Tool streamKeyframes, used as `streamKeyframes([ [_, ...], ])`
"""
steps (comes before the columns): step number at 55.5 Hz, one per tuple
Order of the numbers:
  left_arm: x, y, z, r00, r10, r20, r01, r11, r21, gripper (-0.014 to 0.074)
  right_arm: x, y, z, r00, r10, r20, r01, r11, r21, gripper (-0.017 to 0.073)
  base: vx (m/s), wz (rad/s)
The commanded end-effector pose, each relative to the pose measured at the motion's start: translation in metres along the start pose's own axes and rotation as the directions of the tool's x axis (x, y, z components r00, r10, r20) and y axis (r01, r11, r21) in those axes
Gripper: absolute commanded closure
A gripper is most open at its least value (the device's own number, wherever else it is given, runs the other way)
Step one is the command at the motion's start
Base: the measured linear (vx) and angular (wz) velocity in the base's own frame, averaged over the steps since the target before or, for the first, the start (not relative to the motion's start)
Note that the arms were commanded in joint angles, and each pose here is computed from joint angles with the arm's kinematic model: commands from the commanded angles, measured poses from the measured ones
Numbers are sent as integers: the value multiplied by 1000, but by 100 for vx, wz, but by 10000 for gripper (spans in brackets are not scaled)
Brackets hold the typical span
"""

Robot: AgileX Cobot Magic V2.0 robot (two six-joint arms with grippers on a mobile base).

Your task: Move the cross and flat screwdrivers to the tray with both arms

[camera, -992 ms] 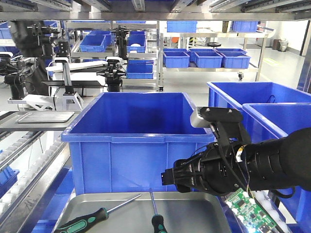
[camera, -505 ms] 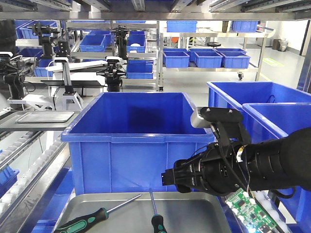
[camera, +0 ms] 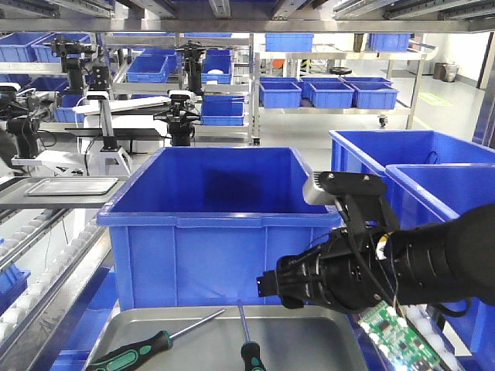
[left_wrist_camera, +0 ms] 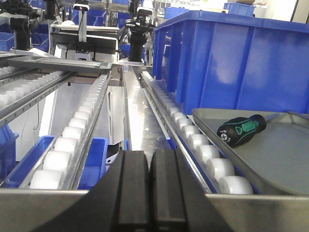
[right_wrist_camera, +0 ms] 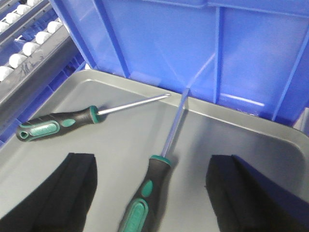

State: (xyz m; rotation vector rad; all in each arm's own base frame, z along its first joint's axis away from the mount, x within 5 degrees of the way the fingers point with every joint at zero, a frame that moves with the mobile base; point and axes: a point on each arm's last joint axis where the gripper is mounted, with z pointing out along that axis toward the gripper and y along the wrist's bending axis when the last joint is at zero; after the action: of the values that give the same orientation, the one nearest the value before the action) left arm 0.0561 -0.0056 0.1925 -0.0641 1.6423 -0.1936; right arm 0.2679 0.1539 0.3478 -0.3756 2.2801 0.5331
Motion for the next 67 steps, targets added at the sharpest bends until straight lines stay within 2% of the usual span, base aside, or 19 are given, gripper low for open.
streamKeyframes([
  [1,-15,-2,-2,995,-9,98,8,1000,9,599,-12,4,-34,986,-37,163,37,999,0,33,0,0],
  [5,-15,-2,-2,995,-9,98,8,1000,9,599,-1,2,-51,976,-26,217,25,1000,8,78,0,0],
  [11,-15,-2,-2,995,-9,98,8,1000,9,599,29,-13,-75,942,63,329,-72,997,16,188,0,0],
  [14,-15,-2,-2,995,-9,98,8,1000,9,599,48,-22,-85,922,76,379,-96,995,35,250,0,0],
  [19,-15,-2,-2,995,-9,98,8,1000,9,599,86,-37,-103,893,20,449,-77,991,108,362,0,0],
  [23,-15,-2,-2,995,-9,98,8,1000,9,599,115,-50,-113,876,-25,481,-73,980,184,441,0,0],
  [30,-15,-2,-2,995,-9,98,8,1000,9,599,162,-66,-128,838,-61,543,-122,948,293,573,0,0],
  [34,-15,-2,-2,995,-10,98,9,1000,9,599,186,-71,-131,819,-84,568,-147,925,350,573,0,0],
  [40,-15,-2,-2,995,-10,98,9,1000,9,599,218,-74,-131,792,-158,590,-127,903,411,571,0,0],
  [46,-15,-2,-2,995,-10,98,9,1000,9,599,242,-75,-128,756,-231,613,-90,890,446,570,0,0],
  [51,-15,-2,-2,995,-10,98,9,1000,9,599,261,-78,-117,736,-248,630,-85,889,449,570,0,0],
  [56,-15,-2,-2,995,-10,101,9,1000,9,599,272,-84,-103,742,-215,635,-103,900,424,570,0,0],
  [58,-15,-2,-2,995,-10,102,9,1000,9,599,273,-85,-102,764,-186,617,-118,901,418,570,0,0],
  [67,-15,-2,-2,995,-10,101,9,1000,9,599,273,-85,-101,764,-159,626,-138,906,399,570,0,0],
])
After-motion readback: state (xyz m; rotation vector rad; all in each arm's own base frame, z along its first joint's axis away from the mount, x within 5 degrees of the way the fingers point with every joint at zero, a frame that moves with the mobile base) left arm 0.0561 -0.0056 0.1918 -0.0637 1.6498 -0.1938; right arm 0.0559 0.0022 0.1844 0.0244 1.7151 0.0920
